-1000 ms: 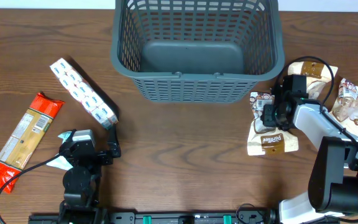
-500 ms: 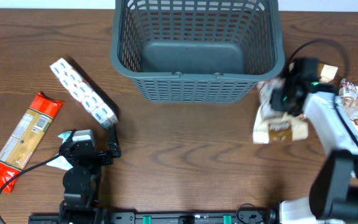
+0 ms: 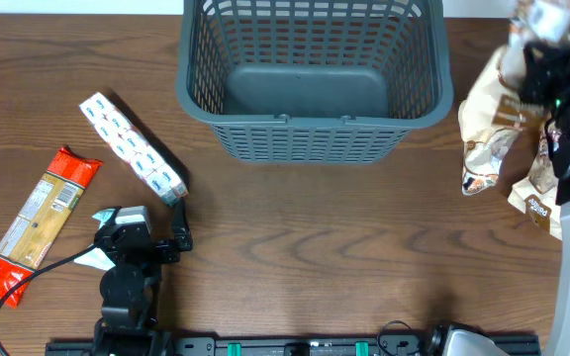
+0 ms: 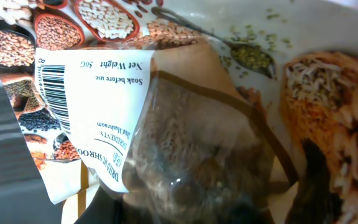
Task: Pack container
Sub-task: 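Lift the pouch with the right gripper and drop it into the basket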
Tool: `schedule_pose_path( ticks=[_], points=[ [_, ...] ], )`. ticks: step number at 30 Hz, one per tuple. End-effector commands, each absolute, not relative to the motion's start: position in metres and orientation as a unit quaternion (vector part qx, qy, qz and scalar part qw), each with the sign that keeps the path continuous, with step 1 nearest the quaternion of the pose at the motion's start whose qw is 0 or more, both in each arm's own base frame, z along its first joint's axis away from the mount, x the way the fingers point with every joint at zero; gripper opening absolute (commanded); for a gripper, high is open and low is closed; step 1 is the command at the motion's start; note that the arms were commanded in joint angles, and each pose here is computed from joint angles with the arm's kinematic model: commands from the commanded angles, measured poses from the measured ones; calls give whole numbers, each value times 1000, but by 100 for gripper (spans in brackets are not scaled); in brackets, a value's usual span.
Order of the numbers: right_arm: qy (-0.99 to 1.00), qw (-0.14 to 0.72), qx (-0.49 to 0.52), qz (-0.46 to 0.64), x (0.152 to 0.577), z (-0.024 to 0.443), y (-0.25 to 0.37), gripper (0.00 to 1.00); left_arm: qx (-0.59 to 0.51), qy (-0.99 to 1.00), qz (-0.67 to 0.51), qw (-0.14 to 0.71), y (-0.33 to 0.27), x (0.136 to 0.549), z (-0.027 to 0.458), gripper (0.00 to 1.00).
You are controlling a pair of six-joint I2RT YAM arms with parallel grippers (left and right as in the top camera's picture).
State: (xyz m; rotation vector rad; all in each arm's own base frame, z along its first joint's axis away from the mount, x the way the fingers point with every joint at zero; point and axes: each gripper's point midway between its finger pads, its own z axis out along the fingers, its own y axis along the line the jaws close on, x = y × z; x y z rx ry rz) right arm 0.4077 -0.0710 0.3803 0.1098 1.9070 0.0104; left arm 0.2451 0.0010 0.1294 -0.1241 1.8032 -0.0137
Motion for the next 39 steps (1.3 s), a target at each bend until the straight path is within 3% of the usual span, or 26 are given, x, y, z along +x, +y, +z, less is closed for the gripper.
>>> schedule_pose_path(
  ticks=[1,5,10,15,20,25,31,39],
  points=[
    [753,635,-166,42,396,442,8,1,-62,798,5,600,5,242,114,98],
    [680,671,-296,18,383,483,67,1,-62,798,5,600,5,242,114,98],
    [590,713,-379,7,378,524,122,1,-62,798,5,600,5,242,114,99],
    [571,712,-407,32,412,518,163,1,-62,798,5,600,5,242,114,99],
    [604,651,-456,59,460,449,200,1,-62,798,5,600,5,242,114,99],
    [640,553,-529,72,482,350,233,1,-62,798,5,600,5,242,114,98],
    [677,422,-595,92,473,244,249,1,-62,798,5,600,5,242,114,98],
    [730,297,-603,124,459,154,248,1,-62,798,5,600,5,242,114,98]
  ],
)
